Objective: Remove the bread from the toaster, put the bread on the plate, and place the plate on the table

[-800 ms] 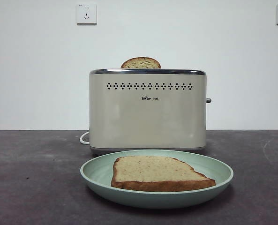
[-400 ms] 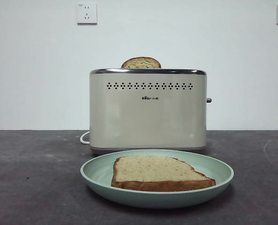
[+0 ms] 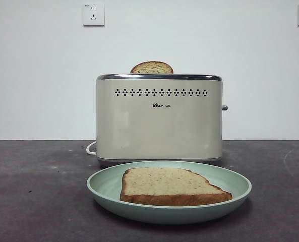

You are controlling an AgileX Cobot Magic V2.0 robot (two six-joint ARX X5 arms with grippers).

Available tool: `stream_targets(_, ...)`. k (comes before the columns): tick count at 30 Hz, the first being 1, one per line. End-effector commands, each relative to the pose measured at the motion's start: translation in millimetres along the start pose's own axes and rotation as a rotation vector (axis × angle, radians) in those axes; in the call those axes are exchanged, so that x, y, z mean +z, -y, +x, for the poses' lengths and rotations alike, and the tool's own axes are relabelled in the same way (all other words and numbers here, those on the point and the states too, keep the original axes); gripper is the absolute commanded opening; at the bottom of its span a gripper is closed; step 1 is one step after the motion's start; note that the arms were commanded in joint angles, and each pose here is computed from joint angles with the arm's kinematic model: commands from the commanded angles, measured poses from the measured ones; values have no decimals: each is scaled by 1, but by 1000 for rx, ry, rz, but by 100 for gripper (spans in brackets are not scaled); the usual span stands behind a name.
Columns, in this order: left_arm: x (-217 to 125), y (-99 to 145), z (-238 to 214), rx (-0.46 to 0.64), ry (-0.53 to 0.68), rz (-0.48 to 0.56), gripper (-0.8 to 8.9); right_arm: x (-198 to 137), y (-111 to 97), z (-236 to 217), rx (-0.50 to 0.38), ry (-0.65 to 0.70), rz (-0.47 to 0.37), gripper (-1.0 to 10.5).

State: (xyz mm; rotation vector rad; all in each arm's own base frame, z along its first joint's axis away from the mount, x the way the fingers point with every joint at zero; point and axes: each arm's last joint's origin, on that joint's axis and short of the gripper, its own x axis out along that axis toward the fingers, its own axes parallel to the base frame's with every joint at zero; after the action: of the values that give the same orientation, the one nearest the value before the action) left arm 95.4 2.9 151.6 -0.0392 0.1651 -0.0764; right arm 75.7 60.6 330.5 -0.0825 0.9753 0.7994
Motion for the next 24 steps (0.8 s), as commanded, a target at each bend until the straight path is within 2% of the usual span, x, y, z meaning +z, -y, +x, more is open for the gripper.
stream_targets(1, -3, 0, 1, 0, -4, -8, -4, 1, 0, 0, 0, 7, 2, 2)
stream_targets(6, -3, 0, 1, 0, -4, -8, -4, 1, 0, -1, -14, 20, -9, 0)
stream_targets(9, -3, 0, 1, 0, -4, -8, -4, 2, 4, -7, -116, 93, -66, 1)
stream_targets(12, -3, 0, 1, 0, -4, -8, -4, 10, 8, -17, -179, 273, -95, 1)
stream_targets(14, -3, 0, 1, 0, -4, -8, -4, 17, 12, -27, -236, 432, -82, 1)
stream_targets(17, -3, 0, 1, 0, -4, -8, -4, 21, 21, -36, -329, 604, -44, 1)
stream_targets(24, -3, 0, 1, 0, -4, -8, -4, -1, 51, -14, -505, 754, 17, 1)
